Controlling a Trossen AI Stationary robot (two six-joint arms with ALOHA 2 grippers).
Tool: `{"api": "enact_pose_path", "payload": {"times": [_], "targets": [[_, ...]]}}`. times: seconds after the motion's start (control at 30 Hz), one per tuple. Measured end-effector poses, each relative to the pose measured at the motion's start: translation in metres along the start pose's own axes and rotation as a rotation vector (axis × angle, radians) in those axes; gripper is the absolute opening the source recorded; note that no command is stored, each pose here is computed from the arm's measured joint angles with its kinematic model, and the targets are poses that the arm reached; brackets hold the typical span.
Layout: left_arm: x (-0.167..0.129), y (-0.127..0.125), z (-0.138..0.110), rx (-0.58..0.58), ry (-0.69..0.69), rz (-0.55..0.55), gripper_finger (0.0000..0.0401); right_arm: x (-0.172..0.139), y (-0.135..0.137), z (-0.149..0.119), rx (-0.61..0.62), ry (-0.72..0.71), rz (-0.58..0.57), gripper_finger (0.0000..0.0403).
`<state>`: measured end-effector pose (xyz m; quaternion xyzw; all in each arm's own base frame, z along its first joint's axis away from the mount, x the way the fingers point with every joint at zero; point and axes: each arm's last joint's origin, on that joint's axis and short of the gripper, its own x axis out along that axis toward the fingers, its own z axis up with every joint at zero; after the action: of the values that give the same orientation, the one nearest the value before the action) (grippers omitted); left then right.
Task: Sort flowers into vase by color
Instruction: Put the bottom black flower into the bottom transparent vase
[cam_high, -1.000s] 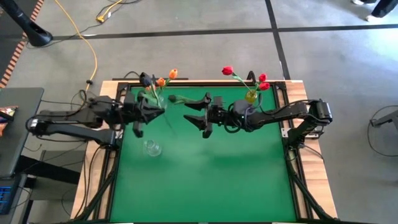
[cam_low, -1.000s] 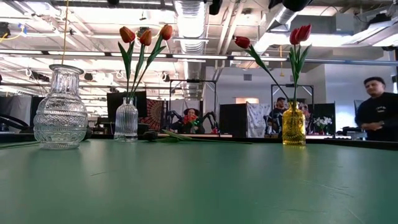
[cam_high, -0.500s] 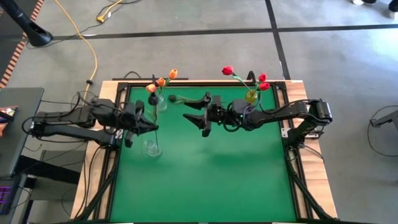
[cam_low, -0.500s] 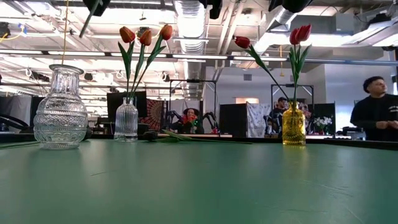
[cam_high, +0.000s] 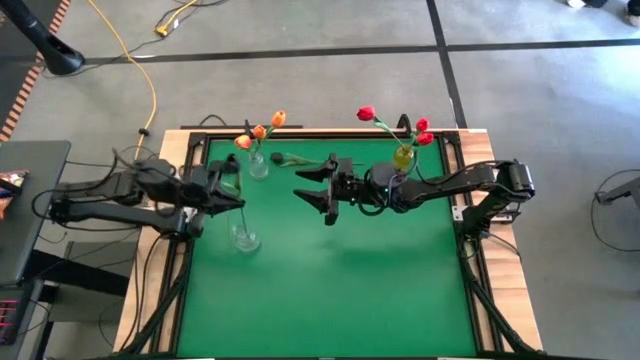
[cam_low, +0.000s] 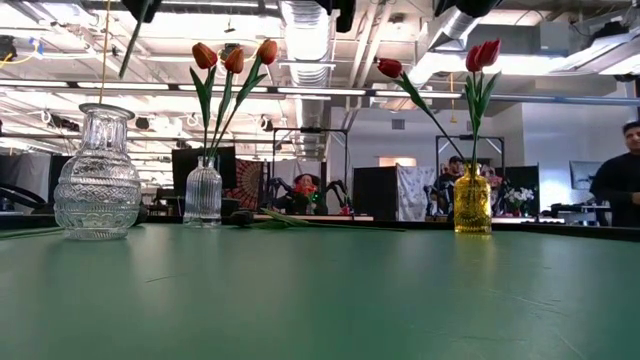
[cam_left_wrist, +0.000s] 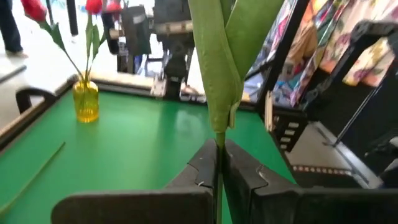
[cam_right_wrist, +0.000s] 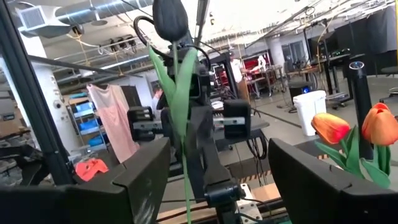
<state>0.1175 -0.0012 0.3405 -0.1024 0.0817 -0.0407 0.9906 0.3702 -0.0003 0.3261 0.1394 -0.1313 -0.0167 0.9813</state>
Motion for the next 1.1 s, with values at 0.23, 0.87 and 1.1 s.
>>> {"api": "enact_pose_path", "payload": {"times": [0.23,0.87,1.1], "targets": [[-0.020,-0.001,0.000,0.005,-0.046,0.022,0.0000,0.000,0.000,0.000,0.000,-0.003,0.001,0.0297],[-0.015,0.004,-0.016,0.019,0.020,0.080,0.0000,0.000,0.000,0.000,0.000,-0.002,0.000,0.0297],[-0.015,0.004,-0.016,0.019,0.020,0.079,0.0000,0.000,0.000,0.000,0.000,-0.002,0.000,0.0297]]}}
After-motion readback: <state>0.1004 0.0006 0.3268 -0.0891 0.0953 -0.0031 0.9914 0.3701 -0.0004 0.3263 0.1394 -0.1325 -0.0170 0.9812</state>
